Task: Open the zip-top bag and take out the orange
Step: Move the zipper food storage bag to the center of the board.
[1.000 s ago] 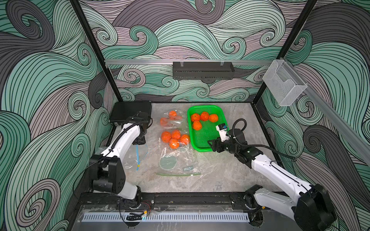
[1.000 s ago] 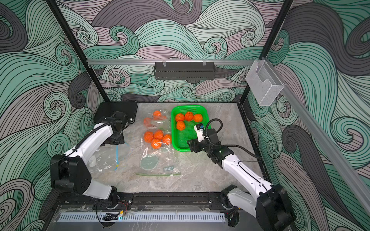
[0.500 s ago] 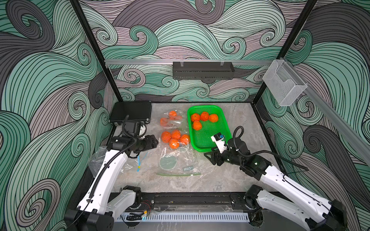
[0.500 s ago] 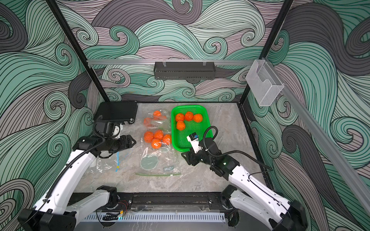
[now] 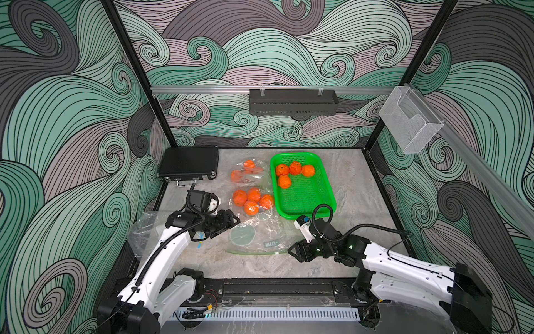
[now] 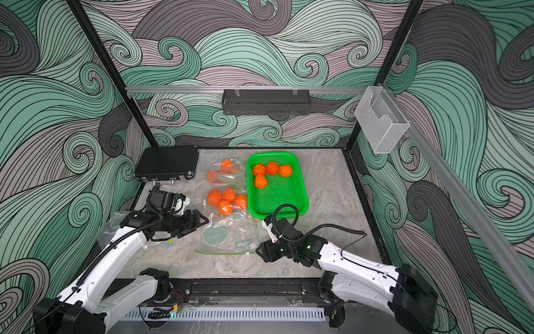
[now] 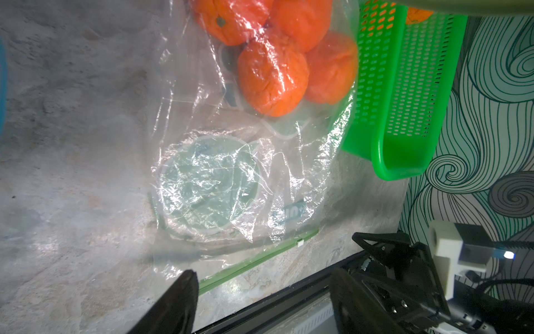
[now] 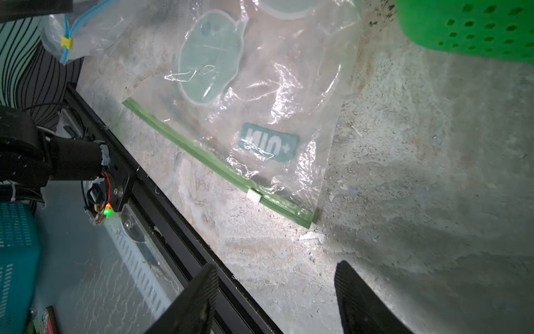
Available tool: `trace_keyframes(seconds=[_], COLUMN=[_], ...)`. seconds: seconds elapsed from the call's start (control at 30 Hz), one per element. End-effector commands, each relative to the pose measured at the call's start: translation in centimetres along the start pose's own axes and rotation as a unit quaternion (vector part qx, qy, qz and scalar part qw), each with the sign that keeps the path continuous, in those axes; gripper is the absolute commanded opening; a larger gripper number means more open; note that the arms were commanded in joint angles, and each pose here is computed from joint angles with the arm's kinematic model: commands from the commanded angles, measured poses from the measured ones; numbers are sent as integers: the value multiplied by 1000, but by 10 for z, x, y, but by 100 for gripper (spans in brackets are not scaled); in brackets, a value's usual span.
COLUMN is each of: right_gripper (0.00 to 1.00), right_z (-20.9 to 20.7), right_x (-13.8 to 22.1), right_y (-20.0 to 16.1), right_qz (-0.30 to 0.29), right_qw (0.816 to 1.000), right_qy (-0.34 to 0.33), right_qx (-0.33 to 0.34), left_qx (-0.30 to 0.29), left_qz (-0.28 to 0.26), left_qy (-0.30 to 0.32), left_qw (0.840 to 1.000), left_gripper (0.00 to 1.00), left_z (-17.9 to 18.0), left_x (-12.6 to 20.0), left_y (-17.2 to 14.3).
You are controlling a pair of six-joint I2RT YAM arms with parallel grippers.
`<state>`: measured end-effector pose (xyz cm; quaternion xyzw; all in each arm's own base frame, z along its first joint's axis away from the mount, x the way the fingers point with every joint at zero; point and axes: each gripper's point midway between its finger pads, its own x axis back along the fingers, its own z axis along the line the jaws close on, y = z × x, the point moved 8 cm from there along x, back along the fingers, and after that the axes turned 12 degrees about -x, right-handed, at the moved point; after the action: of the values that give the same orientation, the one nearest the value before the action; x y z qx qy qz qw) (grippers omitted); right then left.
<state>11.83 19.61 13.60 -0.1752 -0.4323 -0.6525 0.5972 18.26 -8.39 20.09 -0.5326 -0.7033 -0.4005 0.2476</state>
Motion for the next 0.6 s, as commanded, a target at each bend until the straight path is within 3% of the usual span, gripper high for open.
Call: trace_keyframes(seconds=[0.0, 0.17, 0.57], right_gripper=[67, 67, 61], right_z=[-1, -7, -10], right_x=[-10, -24, -66], right_y=[6, 7, 0], right_qz=[-36, -36, 23], right_qw=[998, 997, 991], right_qy=[7, -15, 3], right_qx=[-47, -67, -134], left_qx=[-26, -28, -37], left_qz=[-8, -4, -11], left_qy=[-25, -21, -6], left_qw=[999, 999, 999], left_gripper=[72, 70, 68], left_z=[-13, -13, -10], left_x=[4, 0, 2], left_y=[8, 9, 8])
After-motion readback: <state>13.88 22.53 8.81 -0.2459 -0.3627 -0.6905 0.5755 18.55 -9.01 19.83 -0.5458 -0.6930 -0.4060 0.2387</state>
